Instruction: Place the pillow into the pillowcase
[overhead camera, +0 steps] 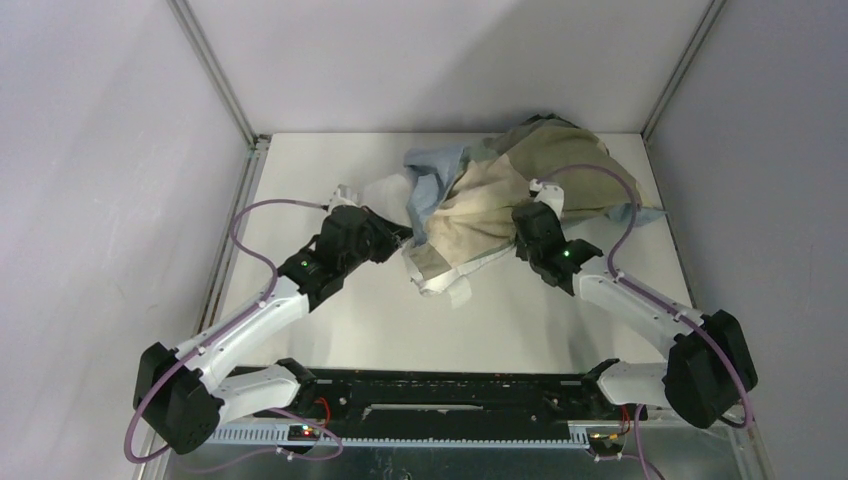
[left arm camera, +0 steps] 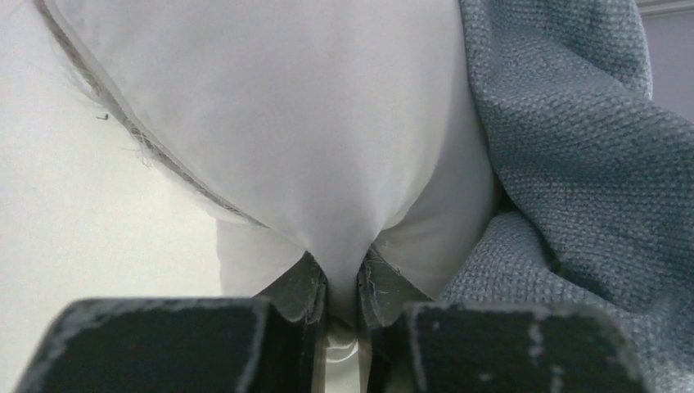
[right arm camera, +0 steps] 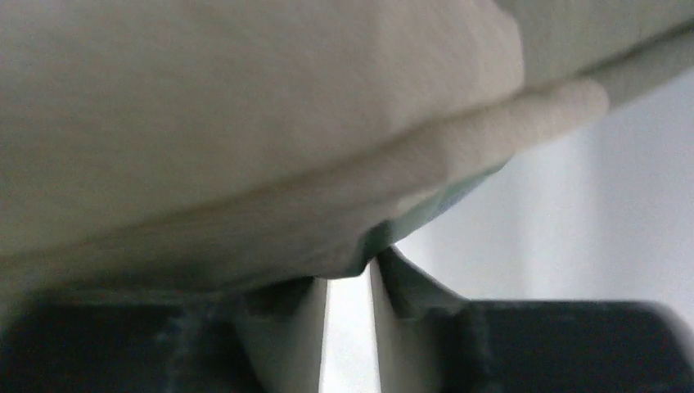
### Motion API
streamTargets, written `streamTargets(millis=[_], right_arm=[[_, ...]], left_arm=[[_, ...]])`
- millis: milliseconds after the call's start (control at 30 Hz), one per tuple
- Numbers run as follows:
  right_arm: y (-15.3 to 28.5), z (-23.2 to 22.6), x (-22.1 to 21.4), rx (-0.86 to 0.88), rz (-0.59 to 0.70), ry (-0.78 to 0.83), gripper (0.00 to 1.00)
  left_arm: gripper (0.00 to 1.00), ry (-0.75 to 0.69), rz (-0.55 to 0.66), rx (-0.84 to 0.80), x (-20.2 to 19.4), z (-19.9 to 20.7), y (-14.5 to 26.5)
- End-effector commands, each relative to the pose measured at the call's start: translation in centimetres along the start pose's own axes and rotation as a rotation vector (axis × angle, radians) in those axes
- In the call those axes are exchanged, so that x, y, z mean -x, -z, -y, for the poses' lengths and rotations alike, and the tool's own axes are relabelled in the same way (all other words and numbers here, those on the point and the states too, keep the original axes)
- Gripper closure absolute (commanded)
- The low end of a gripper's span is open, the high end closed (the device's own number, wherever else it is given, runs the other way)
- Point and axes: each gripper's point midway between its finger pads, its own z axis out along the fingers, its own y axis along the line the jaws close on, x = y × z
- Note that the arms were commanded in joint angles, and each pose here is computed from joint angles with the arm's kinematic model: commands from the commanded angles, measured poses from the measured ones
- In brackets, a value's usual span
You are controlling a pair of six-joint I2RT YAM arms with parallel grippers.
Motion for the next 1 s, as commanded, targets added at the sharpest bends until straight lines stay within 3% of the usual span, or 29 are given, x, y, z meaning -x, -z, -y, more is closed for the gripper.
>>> streamTargets(millis=[0,33,267,400,567,667,833,967], right_arm=[[1.2,-0.7,8.3,-0.041,0.194,-0.029,0.94],[2.2,-0.8,9.5,-0.049,0.203,-0.022,1.0],[14.9,-5.6,19.0,0.145,0.274,0.087,1.0],[18.3,-9.7,22.6,0.229,0.271,0.195,1.0],[12.5,-14.3,21.0,0.281,0.147,0.247,1.0],[7.7,-16.1,18.6,0.255,0.059,0.258,1.0],[2.2,-17.7,15.4,0.24,-0.024,0.245,1.0],[1.6,-18.3,15.5,0.255,-0.017,0.236,1.0]], left_arm=[[1.0,-0.056,0.095,-0.165,3.2,6.3,2.6],[1.0,-0.084,0.098,-0.155,3.2,6.2,2.6],[0.96,-0.297,-0.019,-0.151,1.1,5.9,2.7],[0.52,-0.4,-0.147,-0.218,-1.8,7.3,4.7],[0.23,-0.401,-0.099,-0.26,-0.9,7.6,8.1],[0.12,-0.438,-0.053,-0.218,0.4,6.5,9.5],[0.06,-0.472,-0.089,-0.224,0.1,4.7,11.0],[0.04,-0.521,-0.158,-0.219,-1.3,3.2,11.7]])
